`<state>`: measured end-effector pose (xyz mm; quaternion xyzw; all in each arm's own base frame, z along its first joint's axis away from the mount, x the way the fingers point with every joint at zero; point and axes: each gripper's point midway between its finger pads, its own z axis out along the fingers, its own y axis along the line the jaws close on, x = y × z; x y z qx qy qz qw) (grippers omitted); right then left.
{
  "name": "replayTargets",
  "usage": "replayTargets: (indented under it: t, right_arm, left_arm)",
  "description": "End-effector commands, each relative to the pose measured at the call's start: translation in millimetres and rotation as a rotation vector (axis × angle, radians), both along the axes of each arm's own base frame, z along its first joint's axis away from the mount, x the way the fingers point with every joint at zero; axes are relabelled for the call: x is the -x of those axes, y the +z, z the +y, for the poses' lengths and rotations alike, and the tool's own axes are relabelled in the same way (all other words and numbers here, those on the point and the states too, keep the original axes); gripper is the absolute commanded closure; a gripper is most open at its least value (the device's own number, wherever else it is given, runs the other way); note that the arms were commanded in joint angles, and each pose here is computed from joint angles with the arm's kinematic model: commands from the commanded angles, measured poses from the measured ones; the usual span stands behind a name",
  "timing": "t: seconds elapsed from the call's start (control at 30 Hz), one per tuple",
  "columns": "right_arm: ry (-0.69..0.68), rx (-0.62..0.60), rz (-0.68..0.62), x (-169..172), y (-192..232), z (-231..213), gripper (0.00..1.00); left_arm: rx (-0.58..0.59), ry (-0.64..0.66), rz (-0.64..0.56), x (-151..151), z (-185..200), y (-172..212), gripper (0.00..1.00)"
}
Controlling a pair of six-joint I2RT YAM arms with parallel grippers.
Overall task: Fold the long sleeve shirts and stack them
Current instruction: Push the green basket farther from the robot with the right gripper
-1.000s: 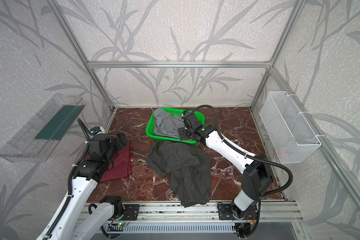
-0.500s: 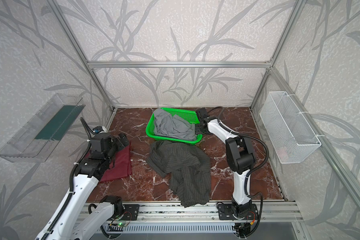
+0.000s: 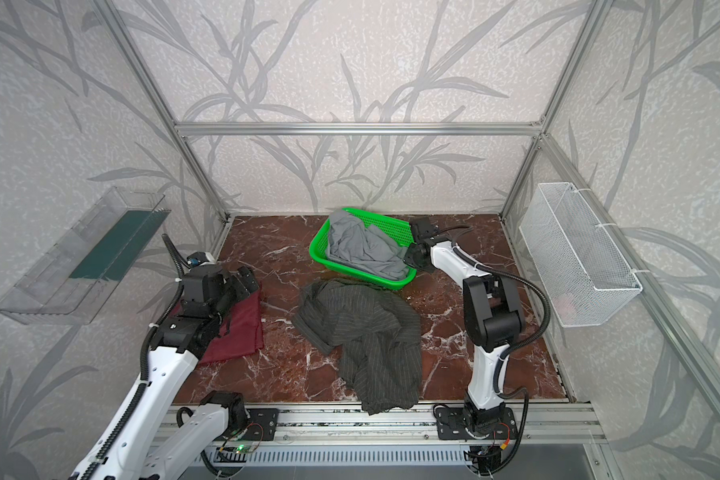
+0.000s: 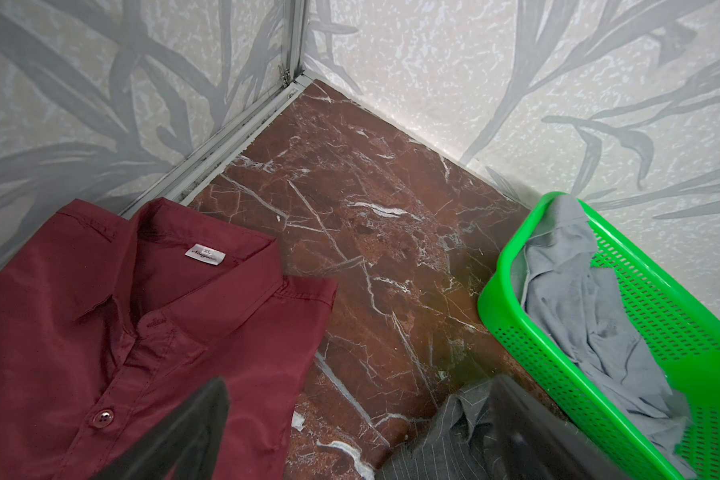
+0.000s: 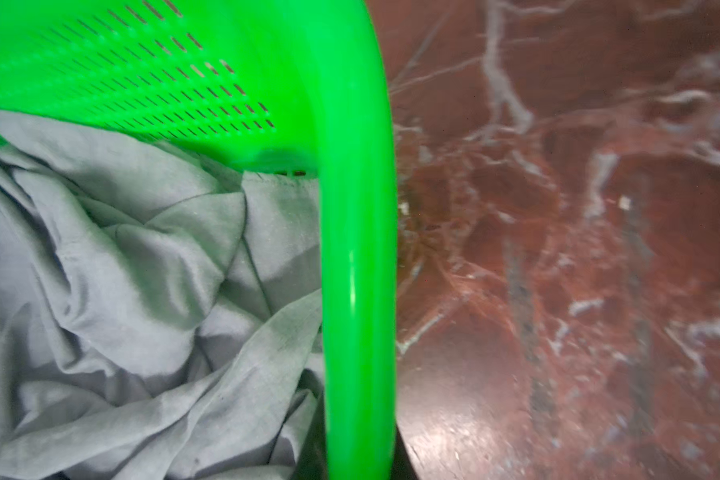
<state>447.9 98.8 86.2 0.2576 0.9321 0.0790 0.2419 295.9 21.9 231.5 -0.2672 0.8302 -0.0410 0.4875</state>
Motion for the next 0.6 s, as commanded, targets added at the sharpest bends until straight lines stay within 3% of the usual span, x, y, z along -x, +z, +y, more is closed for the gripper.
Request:
replayTargets:
  t: [0.0, 0.2, 0.3, 0.43, 0.57]
  right_arm:
    - [-0.334, 0.107, 0.034, 45, -3, -71, 1.00]
    - [-0.704, 0.196, -0.082, 118, 16, -134, 1.00]
    - [-0.798, 0.233, -0.204, 140, 32, -157, 1.00]
    - [-0.932, 0.191, -0.257, 162, 34, -181, 1.00]
    - [-1.038, 0.070, -0.233, 168, 11, -188, 1.00]
  left_arm:
    - [0.022, 0.008, -0.005, 0, 0, 6, 0.02]
    - [0.038, -0.010, 0.002, -2, -4, 5, 0.02]
    - [0.045, -0.023, 0.005, -2, -6, 3, 0.02]
    - [0.055, -0.036, 0.005, -4, -9, 3, 0.02]
    - [0.064, -0.050, 0.011, -6, -12, 2, 0.02]
